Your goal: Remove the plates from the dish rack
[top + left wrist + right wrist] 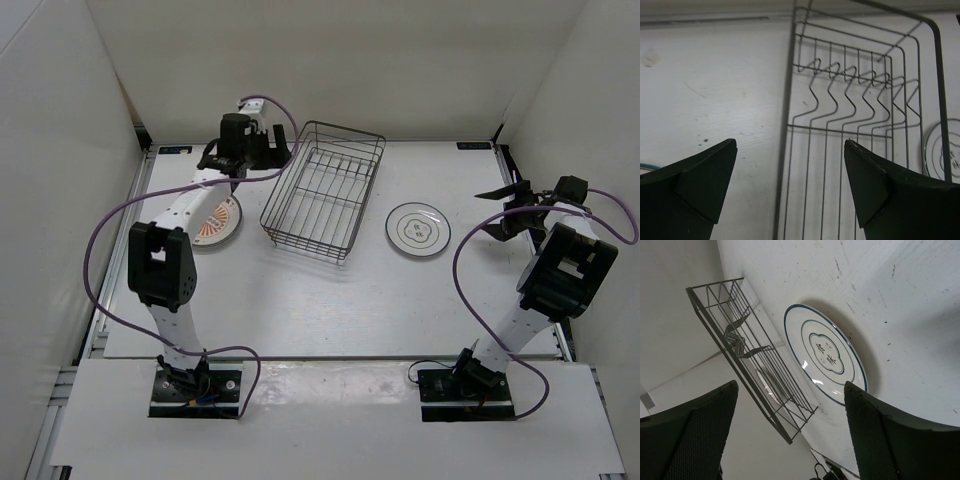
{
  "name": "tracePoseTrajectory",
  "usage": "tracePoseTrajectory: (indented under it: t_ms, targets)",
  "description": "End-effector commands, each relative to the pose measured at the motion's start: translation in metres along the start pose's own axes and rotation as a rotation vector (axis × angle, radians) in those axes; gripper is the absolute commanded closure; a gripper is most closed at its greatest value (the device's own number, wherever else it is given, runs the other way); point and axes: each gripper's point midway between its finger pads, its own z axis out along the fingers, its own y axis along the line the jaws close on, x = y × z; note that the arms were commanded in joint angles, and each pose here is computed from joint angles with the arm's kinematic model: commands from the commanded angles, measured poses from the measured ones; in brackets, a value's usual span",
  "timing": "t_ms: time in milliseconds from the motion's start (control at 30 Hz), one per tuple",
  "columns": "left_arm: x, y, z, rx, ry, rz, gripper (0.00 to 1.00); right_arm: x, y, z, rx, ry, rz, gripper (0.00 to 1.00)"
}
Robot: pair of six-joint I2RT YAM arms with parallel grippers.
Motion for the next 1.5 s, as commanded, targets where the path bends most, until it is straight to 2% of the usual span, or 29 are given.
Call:
tracePoseTrajectory:
  t_ms: [0, 200, 300, 333, 400, 433, 500, 600, 667, 800, 867, 967, 1133, 1200, 1367, 1467]
  targets:
    - [0.028, -0.042, 0.005, 0.182, 0.103, -0.023, 0.00, -0.012, -0.002, -0.012, 0.001, -0.040, 0.021, 0.12]
    - [0.069, -0.027, 0.017, 0.131, 0.187, 0.000, 0.06, -0.013, 0.002, -0.015, -0.006, -0.048, 0.012, 0.12]
    - [0.088, -0.026, 0.023, 0.143, 0.244, -0.008, 0.20, -0.015, 0.001, -0.016, -0.005, -0.052, 0.010, 0.12]
    - [0.092, -0.029, 0.024, 0.160, 0.260, -0.026, 0.29, -0.015, 0.002, -0.016, -0.007, -0.050, 0.009, 0.12]
    - [0.102, -0.031, 0.026, 0.178, 0.287, -0.042, 0.38, -0.014, 0.000, -0.016, -0.002, -0.051, 0.009, 0.12]
    - [0.104, -0.033, 0.025, 0.178, 0.295, -0.061, 0.48, -0.014, 0.000, -0.017, -0.002, -0.052, 0.010, 0.12]
    - [0.111, -0.031, 0.022, 0.161, 0.310, -0.072, 0.58, -0.015, 0.000, -0.017, -0.004, -0.055, 0.012, 0.12]
    - [0.112, -0.031, 0.019, 0.125, 0.297, -0.077, 0.63, -0.015, -0.003, -0.017, -0.001, -0.053, 0.019, 0.12]
    - [0.116, -0.033, 0.014, 0.103, 0.291, -0.065, 0.71, -0.016, -0.003, -0.017, -0.001, -0.054, 0.019, 0.12]
    - [0.125, -0.038, 0.007, 0.067, 0.293, -0.055, 0.78, -0.017, -0.004, -0.016, 0.000, -0.052, 0.025, 0.12]
    - [0.129, -0.031, 0.002, -0.011, 0.283, -0.066, 0.86, -0.017, -0.004, -0.016, -0.005, -0.051, 0.023, 0.12]
    - [0.140, -0.033, -0.005, -0.043, 0.291, -0.072, 0.92, -0.018, -0.004, -0.015, -0.002, -0.053, 0.024, 0.12]
    - [0.143, -0.018, -0.010, -0.129, 0.279, -0.073, 0.95, -0.018, -0.004, -0.015, -0.005, -0.054, 0.029, 0.12]
    - [0.147, -0.012, -0.012, -0.169, 0.288, -0.086, 1.00, -0.018, -0.004, -0.016, -0.004, -0.053, 0.030, 0.12]
    - [0.147, 0.004, -0.019, -0.267, 0.259, -0.123, 1.00, -0.019, -0.004, -0.016, -0.005, -0.057, 0.026, 0.12]
    - [0.153, 0.013, -0.023, -0.329, 0.252, -0.194, 1.00, -0.018, -0.003, -0.017, -0.008, -0.055, 0.025, 0.12]
